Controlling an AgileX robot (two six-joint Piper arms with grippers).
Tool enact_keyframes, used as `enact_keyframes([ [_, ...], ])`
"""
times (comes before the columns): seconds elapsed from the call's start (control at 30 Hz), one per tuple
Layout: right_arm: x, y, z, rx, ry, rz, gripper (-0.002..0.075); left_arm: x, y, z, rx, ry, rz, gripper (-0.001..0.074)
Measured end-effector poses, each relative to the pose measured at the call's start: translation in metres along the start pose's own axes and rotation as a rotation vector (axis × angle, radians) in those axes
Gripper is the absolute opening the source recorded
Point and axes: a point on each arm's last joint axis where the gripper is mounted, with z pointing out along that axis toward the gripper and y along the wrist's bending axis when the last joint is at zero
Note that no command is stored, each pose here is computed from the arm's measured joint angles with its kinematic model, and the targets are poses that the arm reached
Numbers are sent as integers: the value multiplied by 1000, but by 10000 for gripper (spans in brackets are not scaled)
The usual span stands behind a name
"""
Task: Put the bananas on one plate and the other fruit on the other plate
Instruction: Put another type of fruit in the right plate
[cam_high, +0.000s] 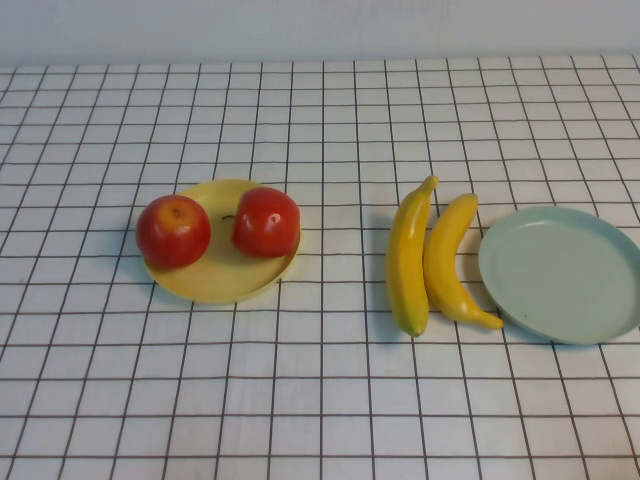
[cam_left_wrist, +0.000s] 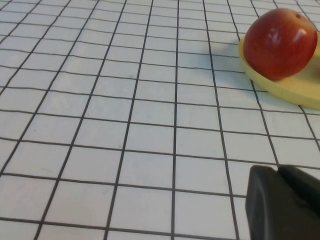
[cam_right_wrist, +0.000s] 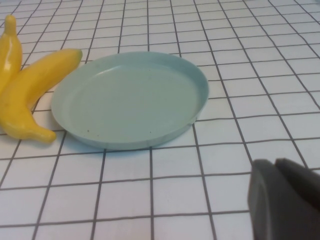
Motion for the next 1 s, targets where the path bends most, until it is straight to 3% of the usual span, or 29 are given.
enact_keyframes([
  [1.0, 0, 0, 0, 0, 0, 0, -16, 0, -2, 0, 17, 4, -43, 0],
])
